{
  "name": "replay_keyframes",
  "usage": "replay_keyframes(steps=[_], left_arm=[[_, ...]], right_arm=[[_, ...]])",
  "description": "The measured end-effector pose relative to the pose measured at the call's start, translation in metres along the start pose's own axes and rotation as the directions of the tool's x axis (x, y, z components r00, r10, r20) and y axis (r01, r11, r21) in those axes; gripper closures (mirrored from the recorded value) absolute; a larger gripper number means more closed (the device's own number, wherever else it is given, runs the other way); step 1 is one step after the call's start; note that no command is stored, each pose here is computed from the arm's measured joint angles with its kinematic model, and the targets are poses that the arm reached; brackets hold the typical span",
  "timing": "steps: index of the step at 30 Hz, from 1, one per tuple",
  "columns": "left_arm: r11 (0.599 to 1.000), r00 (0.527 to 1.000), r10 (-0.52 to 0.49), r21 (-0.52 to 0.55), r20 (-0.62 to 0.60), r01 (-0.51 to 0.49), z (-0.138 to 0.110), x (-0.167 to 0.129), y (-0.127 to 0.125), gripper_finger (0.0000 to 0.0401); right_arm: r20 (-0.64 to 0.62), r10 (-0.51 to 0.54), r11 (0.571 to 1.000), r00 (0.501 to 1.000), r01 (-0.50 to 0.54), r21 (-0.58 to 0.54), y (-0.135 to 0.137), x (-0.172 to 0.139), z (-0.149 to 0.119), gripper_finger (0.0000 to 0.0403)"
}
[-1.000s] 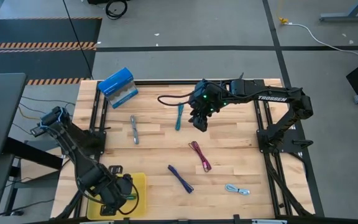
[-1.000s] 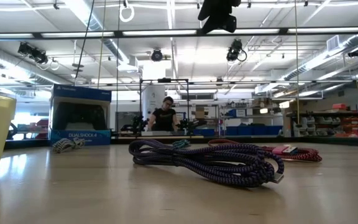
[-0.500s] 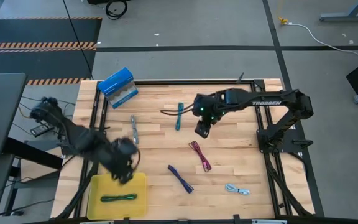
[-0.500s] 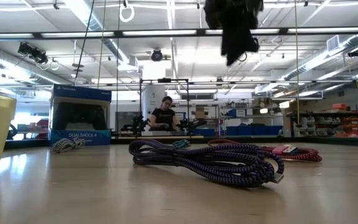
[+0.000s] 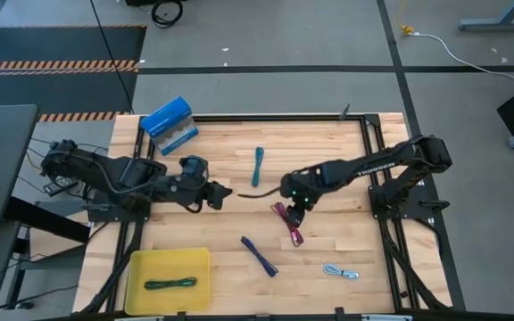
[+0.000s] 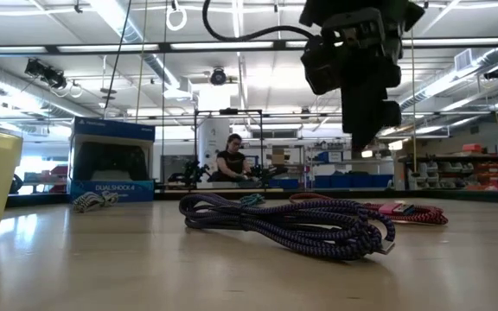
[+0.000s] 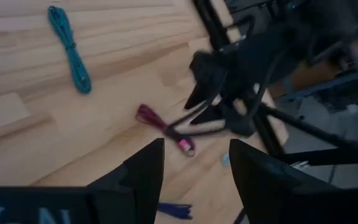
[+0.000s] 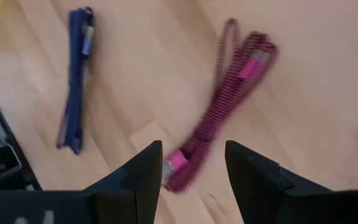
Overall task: Pick and place USB-C Cables
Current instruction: Put the pink charger cable into the yellow bin
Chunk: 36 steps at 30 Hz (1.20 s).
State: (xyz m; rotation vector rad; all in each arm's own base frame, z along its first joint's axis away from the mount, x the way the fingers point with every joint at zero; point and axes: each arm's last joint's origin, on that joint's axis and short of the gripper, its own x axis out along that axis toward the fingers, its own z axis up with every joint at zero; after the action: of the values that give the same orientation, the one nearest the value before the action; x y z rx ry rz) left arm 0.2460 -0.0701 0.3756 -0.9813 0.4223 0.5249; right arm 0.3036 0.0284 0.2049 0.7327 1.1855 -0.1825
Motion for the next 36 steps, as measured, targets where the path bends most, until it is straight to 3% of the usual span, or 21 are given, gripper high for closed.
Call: replay_keyframes(steps=[12,17,25,31,36], left_arm=[[0.998,0.998,-0.049,0.027,-0.045,0.05,-0.005,-0.003,-0.005,0.0214],[0.996,0.997,-0.068,0.051,-0.022,0.069,-0.009,-0.006,-0.008,0.0214],[0.982,0.983,-0.17,0.067,-0.066,0.174,-0.026,-0.018,-0.019,0.0214],[0.975,0.974,-0.204,0.069,-0.099,0.211,-0.034,-0.024,-0.022,0.0213],[0.964,0.963,-0.218,0.116,-0.16,0.238,-0.042,-0.028,-0.023,0.0213]], right_arm=[[0.138,-0.097,0.989,0.986,0.08,0.122,0.0,0.018,-0.016,0.0222],[0.201,-0.109,0.991,0.974,0.092,0.093,0.005,0.023,-0.016,0.0221],[0.043,-0.106,0.986,0.993,0.1,0.133,0.004,0.065,-0.02,0.0222],[0.019,-0.116,0.985,0.993,0.113,0.131,0.014,0.085,-0.013,0.0223],[-0.032,-0.138,0.988,0.99,0.14,0.061,0.021,0.095,-0.007,0.026]])
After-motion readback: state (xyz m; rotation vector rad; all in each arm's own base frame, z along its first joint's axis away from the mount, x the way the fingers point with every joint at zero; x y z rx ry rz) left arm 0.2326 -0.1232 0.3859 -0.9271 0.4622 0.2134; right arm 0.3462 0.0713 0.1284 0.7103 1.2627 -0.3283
